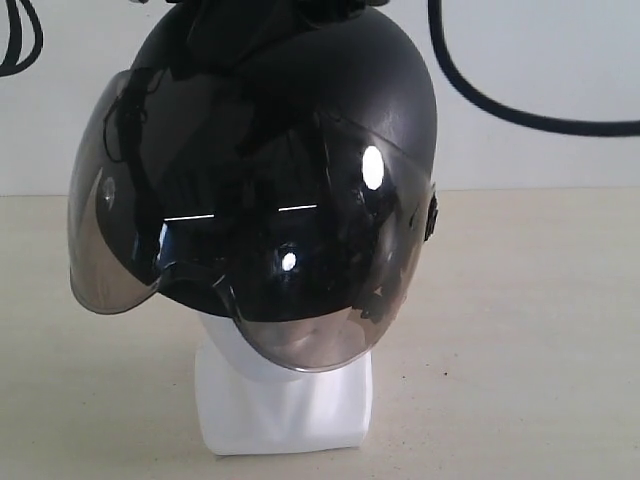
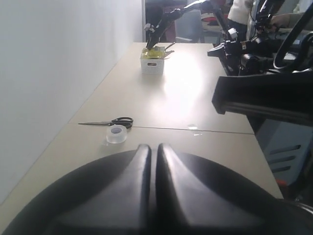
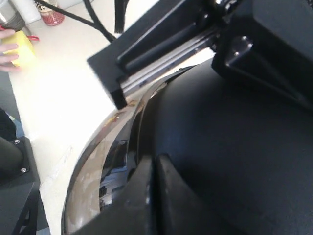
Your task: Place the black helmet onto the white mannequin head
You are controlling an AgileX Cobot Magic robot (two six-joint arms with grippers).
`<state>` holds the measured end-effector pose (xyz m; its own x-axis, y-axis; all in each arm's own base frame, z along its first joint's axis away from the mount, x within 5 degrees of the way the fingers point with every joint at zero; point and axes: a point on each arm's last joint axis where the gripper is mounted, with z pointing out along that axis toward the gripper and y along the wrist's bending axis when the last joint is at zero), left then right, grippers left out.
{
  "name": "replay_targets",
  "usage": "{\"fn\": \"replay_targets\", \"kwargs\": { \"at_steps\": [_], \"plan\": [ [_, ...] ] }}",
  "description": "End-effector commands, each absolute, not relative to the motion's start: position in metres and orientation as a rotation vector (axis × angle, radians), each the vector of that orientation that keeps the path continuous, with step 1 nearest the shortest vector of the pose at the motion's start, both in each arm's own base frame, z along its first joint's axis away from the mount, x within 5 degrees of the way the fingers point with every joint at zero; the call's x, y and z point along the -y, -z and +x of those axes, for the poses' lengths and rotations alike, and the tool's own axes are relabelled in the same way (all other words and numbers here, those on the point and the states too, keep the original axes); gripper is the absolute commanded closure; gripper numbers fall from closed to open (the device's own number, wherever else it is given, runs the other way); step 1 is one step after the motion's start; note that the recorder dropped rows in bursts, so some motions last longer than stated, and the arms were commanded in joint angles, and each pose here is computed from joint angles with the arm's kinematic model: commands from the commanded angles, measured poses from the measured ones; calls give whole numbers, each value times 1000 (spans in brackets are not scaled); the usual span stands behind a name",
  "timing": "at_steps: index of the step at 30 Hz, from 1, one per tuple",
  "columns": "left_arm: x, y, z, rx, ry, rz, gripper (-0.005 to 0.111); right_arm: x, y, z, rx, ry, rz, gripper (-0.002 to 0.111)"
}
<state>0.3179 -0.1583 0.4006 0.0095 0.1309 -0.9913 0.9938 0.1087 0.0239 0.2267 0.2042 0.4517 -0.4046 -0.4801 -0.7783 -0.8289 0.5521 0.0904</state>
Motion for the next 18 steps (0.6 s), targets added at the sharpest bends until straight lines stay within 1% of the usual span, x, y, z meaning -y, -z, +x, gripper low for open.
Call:
{"fn": "replay_targets", "kwargs": {
  "at_steps": [1,7,14,18],
  "plan": [
    [162,-381,328,-1420,1045,1247,102,-214,-444,217,-2118,-660,-1145,108],
    [162,-381,328,-1420,1045,1247,102,-222,-442,211,-2110,-635,-1170,108],
    [162,-381,328,-1420,1045,1247,102,-220,-441,212,-2131,-615,-1165,108],
    [162,-381,328,-1420,1045,1247,102,-222,-424,214,-2175,-602,-1170,108]
  ]
}}
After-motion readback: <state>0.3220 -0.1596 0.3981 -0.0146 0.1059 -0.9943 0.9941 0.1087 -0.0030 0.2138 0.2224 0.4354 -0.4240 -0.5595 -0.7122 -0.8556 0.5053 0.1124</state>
